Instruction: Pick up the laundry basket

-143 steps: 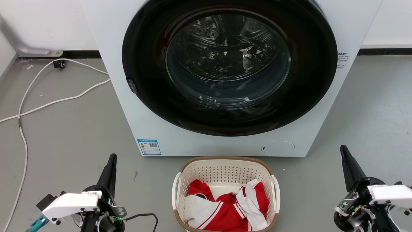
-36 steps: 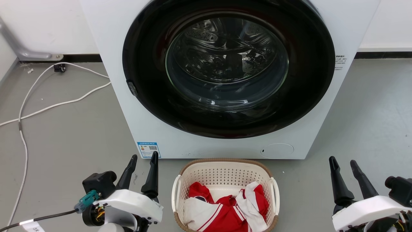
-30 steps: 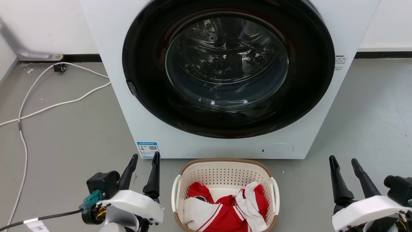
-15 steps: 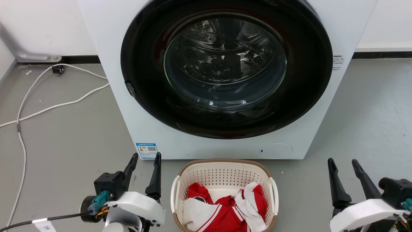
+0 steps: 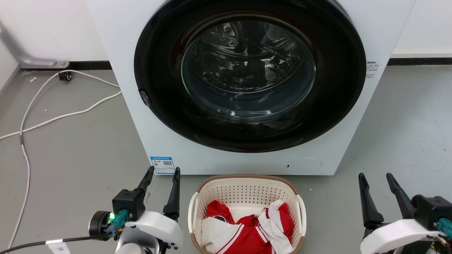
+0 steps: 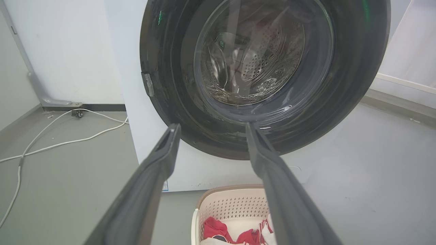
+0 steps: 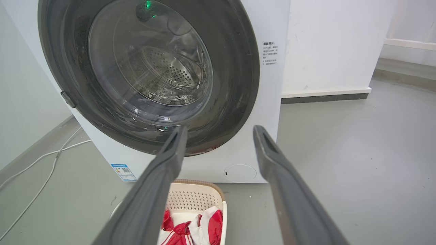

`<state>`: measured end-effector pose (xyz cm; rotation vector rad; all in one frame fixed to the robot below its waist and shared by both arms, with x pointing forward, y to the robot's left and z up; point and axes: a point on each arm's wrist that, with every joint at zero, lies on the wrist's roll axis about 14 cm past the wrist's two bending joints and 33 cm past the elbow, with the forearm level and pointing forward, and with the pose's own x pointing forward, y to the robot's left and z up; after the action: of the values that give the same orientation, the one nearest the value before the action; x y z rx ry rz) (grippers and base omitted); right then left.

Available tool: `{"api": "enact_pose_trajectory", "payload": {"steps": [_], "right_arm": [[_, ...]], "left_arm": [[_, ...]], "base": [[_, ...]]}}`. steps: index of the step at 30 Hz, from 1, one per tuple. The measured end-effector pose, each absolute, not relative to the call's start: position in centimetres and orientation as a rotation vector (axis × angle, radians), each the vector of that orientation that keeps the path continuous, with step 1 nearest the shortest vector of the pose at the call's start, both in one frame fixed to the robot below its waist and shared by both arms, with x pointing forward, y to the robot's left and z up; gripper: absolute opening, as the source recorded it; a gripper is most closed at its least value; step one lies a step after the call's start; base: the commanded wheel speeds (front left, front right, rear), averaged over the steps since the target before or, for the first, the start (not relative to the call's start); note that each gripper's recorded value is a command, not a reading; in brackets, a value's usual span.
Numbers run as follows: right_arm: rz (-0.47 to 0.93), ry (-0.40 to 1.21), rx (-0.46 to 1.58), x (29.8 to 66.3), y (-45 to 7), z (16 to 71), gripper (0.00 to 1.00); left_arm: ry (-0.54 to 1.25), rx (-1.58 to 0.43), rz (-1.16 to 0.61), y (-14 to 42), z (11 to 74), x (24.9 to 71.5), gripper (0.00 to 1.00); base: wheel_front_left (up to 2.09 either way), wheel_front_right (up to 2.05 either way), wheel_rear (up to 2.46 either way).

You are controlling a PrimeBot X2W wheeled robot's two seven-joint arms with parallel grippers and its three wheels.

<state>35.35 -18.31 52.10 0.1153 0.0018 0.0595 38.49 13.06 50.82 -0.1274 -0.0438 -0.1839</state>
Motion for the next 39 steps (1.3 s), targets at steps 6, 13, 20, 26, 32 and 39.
{"api": "enact_pose_trajectory", "payload": {"steps": [6, 13, 20, 26, 32, 39], "right_arm": [[0.063, -0.002, 0.084, 35.3, -18.2, 52.0, 1.00], [0.063, -0.001, 0.056, 35.3, -18.2, 51.9, 1.00], [0.064, 0.000, 0.029, 35.2, -18.2, 51.6, 1.00], [0.062, 0.004, 0.035, 35.1, -18.3, 51.4, 1.00], [0.062, 0.008, 0.042, 35.1, -18.3, 51.2, 1.00], [0.059, 0.016, 0.044, 35.2, -18.3, 50.9, 1.00]], "left_arm": [[-0.058, -0.090, -0.188, 13.0, 51.0, 38.5, 1.00], [-0.067, -0.064, -0.192, 12.9, 51.0, 38.5, 1.00], [-0.076, -0.031, -0.198, 12.8, 51.1, 38.6, 1.00], [-0.070, -0.036, -0.193, 13.0, 50.9, 38.6, 1.00], [-0.064, -0.049, -0.191, 12.9, 50.7, 38.6, 1.00], [-0.056, -0.053, -0.191, 12.8, 50.4, 38.6, 1.00]], "base": [[0.00, 0.00, 0.00], [0.00, 0.00, 0.00], [0.00, 0.00, 0.00], [0.00, 0.00, 0.00], [0.00, 0.00, 0.00], [0.00, 0.00, 0.00]]}}
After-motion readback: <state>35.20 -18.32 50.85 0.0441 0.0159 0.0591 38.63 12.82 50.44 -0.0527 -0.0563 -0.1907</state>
